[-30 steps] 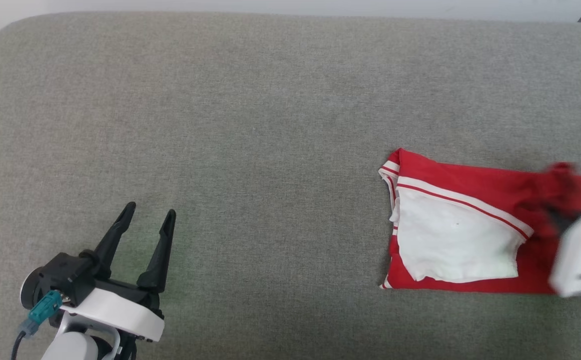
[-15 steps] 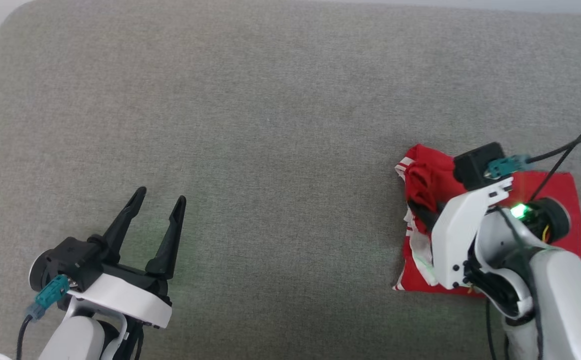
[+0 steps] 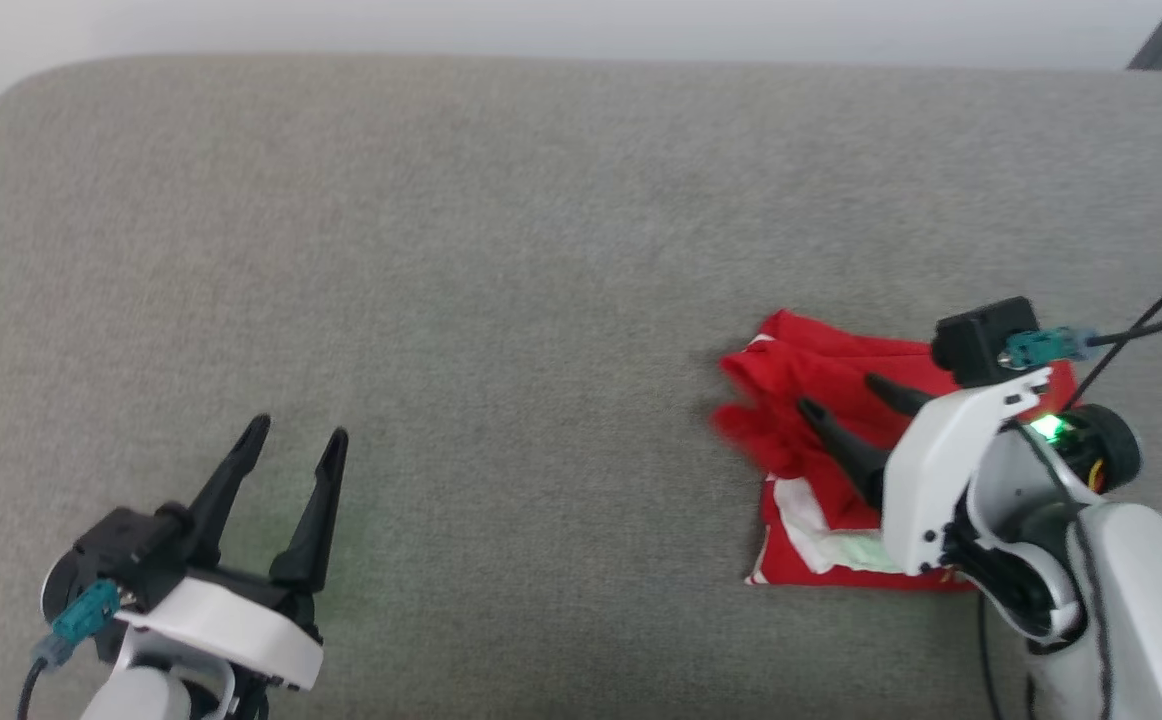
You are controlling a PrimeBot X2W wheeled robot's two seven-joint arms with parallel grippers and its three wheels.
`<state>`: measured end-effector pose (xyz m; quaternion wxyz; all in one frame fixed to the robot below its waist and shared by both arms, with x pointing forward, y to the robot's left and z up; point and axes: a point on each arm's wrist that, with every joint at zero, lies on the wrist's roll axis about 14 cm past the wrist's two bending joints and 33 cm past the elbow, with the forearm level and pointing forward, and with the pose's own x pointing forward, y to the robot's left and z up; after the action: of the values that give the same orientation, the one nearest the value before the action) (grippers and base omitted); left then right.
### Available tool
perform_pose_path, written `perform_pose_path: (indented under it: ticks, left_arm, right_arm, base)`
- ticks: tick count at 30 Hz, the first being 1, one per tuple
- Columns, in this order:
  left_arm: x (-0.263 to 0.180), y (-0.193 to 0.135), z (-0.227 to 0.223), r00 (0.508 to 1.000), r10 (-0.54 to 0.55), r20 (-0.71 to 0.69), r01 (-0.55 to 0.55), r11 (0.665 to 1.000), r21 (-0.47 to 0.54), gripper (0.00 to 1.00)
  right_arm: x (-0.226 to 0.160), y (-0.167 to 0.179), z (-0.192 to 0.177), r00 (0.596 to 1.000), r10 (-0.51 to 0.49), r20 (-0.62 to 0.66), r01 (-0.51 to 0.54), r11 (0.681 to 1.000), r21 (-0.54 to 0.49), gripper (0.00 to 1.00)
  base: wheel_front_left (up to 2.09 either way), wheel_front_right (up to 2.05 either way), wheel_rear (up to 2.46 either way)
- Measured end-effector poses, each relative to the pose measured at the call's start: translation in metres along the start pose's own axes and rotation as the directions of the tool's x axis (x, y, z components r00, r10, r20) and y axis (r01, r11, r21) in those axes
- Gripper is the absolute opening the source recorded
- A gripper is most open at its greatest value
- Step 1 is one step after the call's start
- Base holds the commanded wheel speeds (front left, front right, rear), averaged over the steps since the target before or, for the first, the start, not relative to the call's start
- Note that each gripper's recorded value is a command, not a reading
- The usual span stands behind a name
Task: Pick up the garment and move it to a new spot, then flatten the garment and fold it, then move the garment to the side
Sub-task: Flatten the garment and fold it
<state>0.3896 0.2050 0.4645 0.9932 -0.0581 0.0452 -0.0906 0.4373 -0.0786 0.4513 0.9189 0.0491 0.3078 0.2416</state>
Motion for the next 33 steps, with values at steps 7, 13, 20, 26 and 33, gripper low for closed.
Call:
perform_pose_path:
  ticks: [7, 13, 20, 26, 33]
  left_arm:
    - [-0.005, -0.011, -0.001, 1.0, -0.018, 0.001, 0.018, 0.999, -0.044, 1.0]
    - [-0.005, -0.023, -0.003, 0.999, -0.037, 0.003, 0.037, 0.996, -0.075, 1.0]
    - [-0.01, -0.017, -0.003, 1.0, -0.007, 0.009, 0.008, 0.996, -0.091, 1.0]
    - [-0.024, -0.007, -0.001, 0.999, 0.048, 0.025, -0.045, 0.993, -0.108, 1.0]
    - [-0.044, 0.001, 0.004, 0.995, 0.09, 0.047, -0.085, 0.992, -0.091, 1.0]
  right_arm:
    - [-0.043, -0.04, 0.015, 0.976, -0.123, 0.18, 0.122, 0.992, 0.017, 1.0]
    - [-0.072, -0.08, 0.013, 0.905, -0.252, 0.343, 0.223, 0.967, 0.123, 1.0]
    - [-0.094, -0.094, 0.009, 0.804, -0.307, 0.51, 0.291, 0.95, 0.113, 1.0]
    - [-0.107, -0.086, 0.013, 0.74, -0.299, 0.602, 0.295, 0.949, 0.108, 1.0]
    - [-0.118, -0.084, 0.001, 0.72, -0.324, 0.614, 0.319, 0.94, 0.121, 1.0]
  base:
    - [0.0, 0.0, 0.0]
    - [0.0, 0.0, 0.0]
    - [0.0, 0.0, 0.0]
    - [0.0, 0.0, 0.0]
    - [0.0, 0.0, 0.0]
